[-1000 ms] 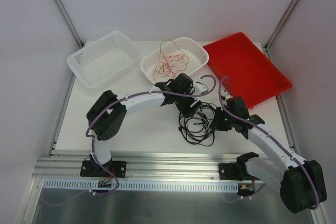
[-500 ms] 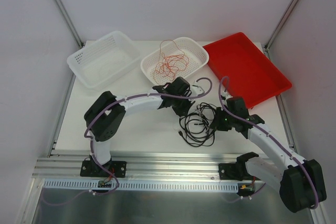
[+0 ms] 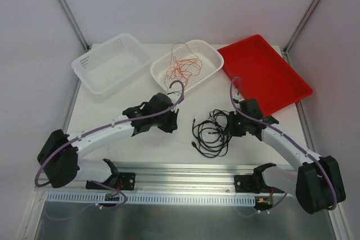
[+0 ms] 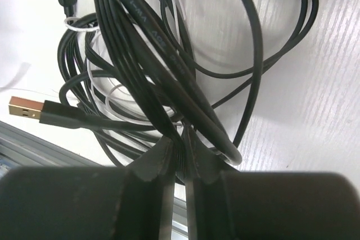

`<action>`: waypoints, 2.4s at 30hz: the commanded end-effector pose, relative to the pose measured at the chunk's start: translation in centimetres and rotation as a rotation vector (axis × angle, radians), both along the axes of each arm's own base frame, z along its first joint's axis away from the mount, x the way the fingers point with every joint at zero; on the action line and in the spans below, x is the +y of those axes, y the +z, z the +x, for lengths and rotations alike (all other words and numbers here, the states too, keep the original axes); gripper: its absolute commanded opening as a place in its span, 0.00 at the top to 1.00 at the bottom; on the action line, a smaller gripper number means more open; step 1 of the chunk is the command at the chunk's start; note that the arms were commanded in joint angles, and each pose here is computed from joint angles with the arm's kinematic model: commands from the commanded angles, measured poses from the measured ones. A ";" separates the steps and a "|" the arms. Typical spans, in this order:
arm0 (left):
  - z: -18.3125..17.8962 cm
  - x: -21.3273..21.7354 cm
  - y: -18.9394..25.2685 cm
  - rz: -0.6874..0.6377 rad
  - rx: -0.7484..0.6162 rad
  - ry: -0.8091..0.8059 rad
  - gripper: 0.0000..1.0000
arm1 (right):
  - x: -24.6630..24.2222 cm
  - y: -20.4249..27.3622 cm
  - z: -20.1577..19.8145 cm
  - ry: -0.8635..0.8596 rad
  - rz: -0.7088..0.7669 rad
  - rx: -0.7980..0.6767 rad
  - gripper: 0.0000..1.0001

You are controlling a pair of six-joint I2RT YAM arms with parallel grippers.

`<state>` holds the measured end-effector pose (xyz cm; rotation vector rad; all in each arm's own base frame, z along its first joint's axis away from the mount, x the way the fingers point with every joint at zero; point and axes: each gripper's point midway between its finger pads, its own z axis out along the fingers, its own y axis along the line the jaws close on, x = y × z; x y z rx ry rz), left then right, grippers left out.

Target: Untangle the cables

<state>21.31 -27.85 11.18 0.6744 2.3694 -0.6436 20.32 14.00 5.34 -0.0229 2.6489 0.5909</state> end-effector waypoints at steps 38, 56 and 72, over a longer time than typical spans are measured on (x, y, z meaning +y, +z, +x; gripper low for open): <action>2.3 18.4 10.7 0.049 -0.049 0.719 1.00 | -0.7 5.4 2.5 0.011 -0.038 -0.139 0.42; -0.2 10.7 3.1 -0.031 0.124 0.500 0.16 | 3.1 7.8 0.5 0.160 -0.025 -0.191 0.20; 1.2 -6.6 1.7 0.069 -0.110 -0.031 0.33 | 2.5 7.2 -0.2 0.082 -0.012 -0.179 0.20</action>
